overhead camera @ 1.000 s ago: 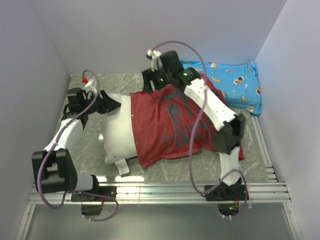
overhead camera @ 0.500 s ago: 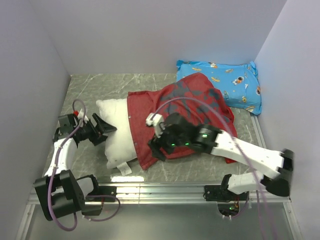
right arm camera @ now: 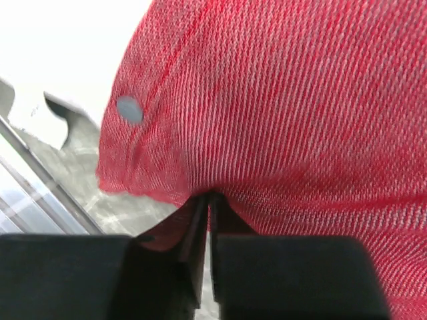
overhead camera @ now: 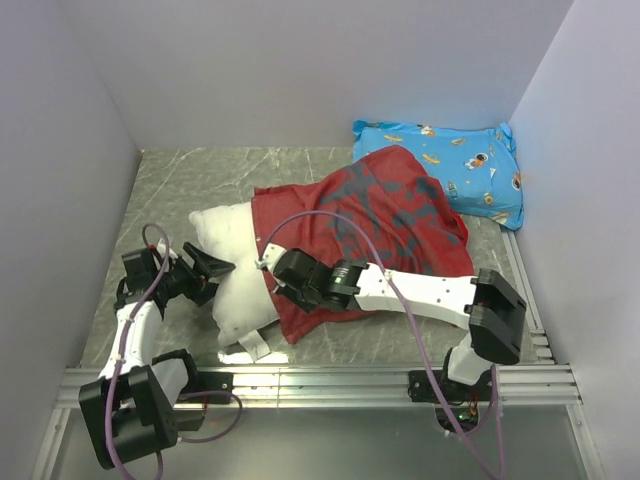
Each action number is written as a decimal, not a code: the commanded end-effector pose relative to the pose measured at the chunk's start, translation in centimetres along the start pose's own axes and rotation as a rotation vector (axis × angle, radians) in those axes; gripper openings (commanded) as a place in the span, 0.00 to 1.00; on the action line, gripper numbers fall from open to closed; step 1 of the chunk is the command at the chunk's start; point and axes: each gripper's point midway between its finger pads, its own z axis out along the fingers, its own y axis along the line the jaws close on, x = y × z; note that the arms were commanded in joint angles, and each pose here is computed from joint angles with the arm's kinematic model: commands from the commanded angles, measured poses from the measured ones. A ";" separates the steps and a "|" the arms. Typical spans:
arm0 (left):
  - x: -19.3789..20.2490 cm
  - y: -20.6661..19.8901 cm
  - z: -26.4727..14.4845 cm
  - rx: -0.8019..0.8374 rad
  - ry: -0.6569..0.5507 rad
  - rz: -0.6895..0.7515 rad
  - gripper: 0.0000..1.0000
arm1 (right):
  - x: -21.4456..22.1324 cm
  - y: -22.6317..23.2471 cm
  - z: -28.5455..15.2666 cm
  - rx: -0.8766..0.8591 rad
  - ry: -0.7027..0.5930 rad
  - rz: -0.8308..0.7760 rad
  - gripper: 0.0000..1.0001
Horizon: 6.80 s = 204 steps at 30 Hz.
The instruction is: Put the pillow into the pillowcase
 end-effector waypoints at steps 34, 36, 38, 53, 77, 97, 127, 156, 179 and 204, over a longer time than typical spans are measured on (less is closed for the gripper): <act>-3.5 -8.7 2.9 0.264 -0.104 0.129 0.00 | -15.4 1.4 -13.5 -0.532 -0.411 0.007 0.74; -4.7 -6.9 2.3 0.182 -0.127 0.247 0.00 | -13.3 -5.4 -14.6 -0.345 -0.368 0.074 0.79; -7.7 -7.2 0.6 0.152 -0.202 0.378 0.00 | -10.9 -12.5 -15.7 -0.133 -0.298 0.137 0.79; -3.8 -10.2 -3.4 0.256 -0.025 1.837 0.00 | -2.9 -30.6 -11.8 -0.182 -0.166 0.567 0.97; -10.0 -13.9 -0.9 0.122 -0.230 1.338 0.63 | -5.8 -15.1 -7.0 -0.828 -0.055 0.294 0.00; -14.0 -27.6 -10.8 0.380 -0.276 1.536 0.95 | -10.2 -12.4 -15.2 -0.154 -0.390 -0.663 0.00; -1.3 -19.4 -4.3 0.471 0.259 2.142 0.99 | -4.4 -7.2 -16.3 -0.204 -0.345 -0.831 0.00; -0.6 -16.1 -3.2 0.458 0.280 2.140 0.04 | -1.5 -12.9 -25.4 -0.195 -0.201 -0.114 0.79; -0.3 -15.9 -3.4 0.465 0.287 2.137 0.04 | -1.8 -15.9 -26.0 0.019 -0.279 -0.123 0.57; 0.1 -17.2 -3.0 0.500 0.257 2.127 0.03 | 2.1 -14.6 -23.8 -0.030 -0.188 -0.232 0.27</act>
